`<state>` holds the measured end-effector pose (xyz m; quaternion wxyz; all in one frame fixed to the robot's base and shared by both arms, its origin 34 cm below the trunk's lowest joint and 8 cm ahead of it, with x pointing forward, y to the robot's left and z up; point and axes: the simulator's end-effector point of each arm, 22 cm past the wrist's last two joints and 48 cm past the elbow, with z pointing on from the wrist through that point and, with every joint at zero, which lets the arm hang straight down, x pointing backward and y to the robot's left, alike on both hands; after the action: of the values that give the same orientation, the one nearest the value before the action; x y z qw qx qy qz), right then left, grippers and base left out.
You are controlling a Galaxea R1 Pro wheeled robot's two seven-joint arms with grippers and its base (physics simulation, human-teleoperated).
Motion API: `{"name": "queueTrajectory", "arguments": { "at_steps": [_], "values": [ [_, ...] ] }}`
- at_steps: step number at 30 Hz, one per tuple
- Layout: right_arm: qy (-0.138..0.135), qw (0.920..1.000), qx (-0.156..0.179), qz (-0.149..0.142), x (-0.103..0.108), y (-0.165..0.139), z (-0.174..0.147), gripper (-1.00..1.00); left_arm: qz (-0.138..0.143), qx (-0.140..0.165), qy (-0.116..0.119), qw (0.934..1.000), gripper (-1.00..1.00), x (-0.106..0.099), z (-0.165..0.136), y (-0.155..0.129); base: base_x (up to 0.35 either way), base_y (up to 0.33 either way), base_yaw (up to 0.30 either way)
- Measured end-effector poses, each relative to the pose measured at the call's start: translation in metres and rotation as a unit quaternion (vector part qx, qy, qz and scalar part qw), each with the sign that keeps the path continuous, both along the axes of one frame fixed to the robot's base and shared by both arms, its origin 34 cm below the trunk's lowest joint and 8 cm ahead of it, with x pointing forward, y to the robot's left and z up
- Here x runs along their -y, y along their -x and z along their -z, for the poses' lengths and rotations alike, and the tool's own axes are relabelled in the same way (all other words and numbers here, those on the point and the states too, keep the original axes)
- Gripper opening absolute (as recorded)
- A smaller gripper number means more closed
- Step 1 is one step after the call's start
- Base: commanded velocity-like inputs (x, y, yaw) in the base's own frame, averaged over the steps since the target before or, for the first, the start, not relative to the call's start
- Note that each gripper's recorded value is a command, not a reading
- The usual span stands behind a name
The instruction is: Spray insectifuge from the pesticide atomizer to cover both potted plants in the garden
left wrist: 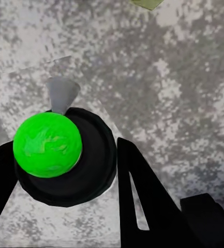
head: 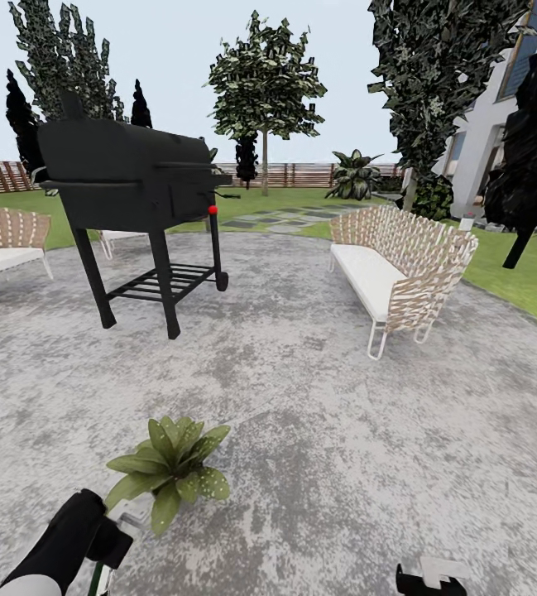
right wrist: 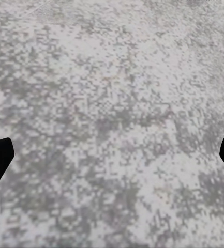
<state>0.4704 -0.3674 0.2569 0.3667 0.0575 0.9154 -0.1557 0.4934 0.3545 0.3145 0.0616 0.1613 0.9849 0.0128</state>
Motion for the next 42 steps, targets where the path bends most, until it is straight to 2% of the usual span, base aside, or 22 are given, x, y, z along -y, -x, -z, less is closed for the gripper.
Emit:
{"name": "queueTrajectory", "arguments": {
  "at_steps": [7,13,23,28,33,38,42],
  "values": [
    [-0.001,1.0,0.0,0.0,-0.001,0.0,0.0,1.0,-0.008,0.003,-0.009,0.9999,-1.0,-0.005,0.001,0.0,0.0,0.0,-0.12],
    [-0.001,1.0,0.0,0.0,-0.001,0.0,0.0,1.0,-0.01,0.002,-0.008,0.9999,-1.0,-0.006,0.001,0.0,0.0,0.005,-0.212],
    [-0.001,1.0,0.0,0.0,-0.001,0.0,0.0,1.0,-0.012,0.004,-0.003,0.9999,-1.0,-0.003,0.001,-0.001,0.038,0.249,-0.009],
    [0.0,1.0,0.0,0.001,-0.001,0.0,0.0,1.0,-0.006,0.002,0.001,1.0,-1.0,0.004,0.004,0.002,0.019,0.03,0.0],
    [-0.001,1.0,0.0,0.0,-0.001,0.0,0.0,1.0,-0.001,-0.022,0.011,0.9997,-1.0,0.016,0.017,0.018,0.001,0.001,-0.18],
    [-0.001,1.0,0.0,0.0,-0.001,0.0,0.0,1.0,0.003,-0.023,0.027,0.9994,-1.0,0.039,0.019,0.017,0.0,0.0,-0.262],
    [-0.001,1.0,0.001,0.001,-0.001,0.0,0.0,1.0,0.007,-0.023,0.027,0.9994,-1.0,0.043,0.019,0.017,0.0,0.0,-0.094]
  ]
}}
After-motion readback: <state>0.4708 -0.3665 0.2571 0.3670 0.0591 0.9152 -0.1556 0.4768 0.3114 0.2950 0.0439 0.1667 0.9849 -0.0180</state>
